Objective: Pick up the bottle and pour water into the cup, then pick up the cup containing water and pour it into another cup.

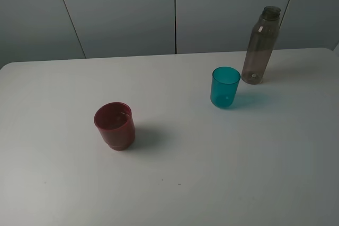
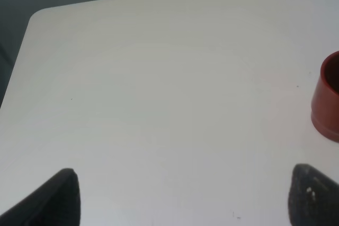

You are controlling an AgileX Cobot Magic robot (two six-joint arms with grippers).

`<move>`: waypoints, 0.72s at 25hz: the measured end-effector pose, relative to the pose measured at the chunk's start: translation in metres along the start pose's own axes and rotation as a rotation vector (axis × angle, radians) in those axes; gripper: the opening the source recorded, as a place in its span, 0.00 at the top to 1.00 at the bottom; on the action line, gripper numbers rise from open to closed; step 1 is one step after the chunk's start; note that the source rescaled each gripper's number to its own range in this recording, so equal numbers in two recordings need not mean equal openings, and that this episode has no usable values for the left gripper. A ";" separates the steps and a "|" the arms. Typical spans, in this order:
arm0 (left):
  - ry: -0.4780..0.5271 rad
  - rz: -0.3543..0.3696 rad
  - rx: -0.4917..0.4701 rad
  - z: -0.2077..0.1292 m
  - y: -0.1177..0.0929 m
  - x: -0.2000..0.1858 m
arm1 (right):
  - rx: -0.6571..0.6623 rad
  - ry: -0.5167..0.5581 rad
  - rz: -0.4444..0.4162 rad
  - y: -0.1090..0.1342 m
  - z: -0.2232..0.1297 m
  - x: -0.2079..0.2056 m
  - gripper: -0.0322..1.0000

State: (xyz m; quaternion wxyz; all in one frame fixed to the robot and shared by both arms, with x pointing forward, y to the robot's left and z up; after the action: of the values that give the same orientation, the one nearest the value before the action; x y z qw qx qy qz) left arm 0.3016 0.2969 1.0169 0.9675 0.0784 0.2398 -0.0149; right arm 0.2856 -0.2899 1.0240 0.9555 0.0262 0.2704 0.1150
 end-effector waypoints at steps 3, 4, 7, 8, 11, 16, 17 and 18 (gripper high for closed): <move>0.000 0.000 0.000 0.000 0.000 0.000 | 0.010 0.038 0.033 0.005 -0.009 0.005 0.01; 0.000 0.000 0.000 0.000 0.000 0.000 | 0.010 0.047 0.031 0.005 -0.011 0.007 0.01; 0.000 0.000 -0.002 0.000 0.000 0.000 | 0.014 0.051 0.041 0.007 -0.012 0.009 0.01; 0.000 0.000 -0.002 0.000 0.000 0.000 | 0.014 0.038 0.043 0.007 -0.010 0.009 0.01; 0.000 0.000 -0.002 0.000 0.000 0.000 | 0.016 -0.008 0.050 0.008 -0.004 0.015 0.01; 0.000 0.000 -0.002 0.000 0.000 0.000 | 0.008 -0.028 0.029 0.005 -0.002 0.018 0.01; 0.000 0.000 -0.002 0.000 0.000 0.000 | 0.009 -0.030 0.020 0.003 -0.002 0.018 0.01; 0.000 0.000 -0.002 0.000 0.000 0.000 | 0.009 -0.031 0.013 0.002 -0.001 0.018 0.01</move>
State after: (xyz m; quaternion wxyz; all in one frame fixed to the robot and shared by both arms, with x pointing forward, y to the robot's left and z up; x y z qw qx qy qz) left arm 0.3016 0.2969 1.0169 0.9676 0.0773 0.2398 -0.0147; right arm 0.2994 -0.2840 1.0138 0.9587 0.0342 0.2559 0.1193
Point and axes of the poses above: a point on each arm's last joint axis where the gripper is mounted, x pointing out along that axis toward the gripper, y along the wrist's bending axis when the last joint is at zero, z = x × y, the point moved 8 cm from there along x, pointing out along that axis toward the gripper, and after that the axes turned 3 degrees about x, right-handed, at the moved point
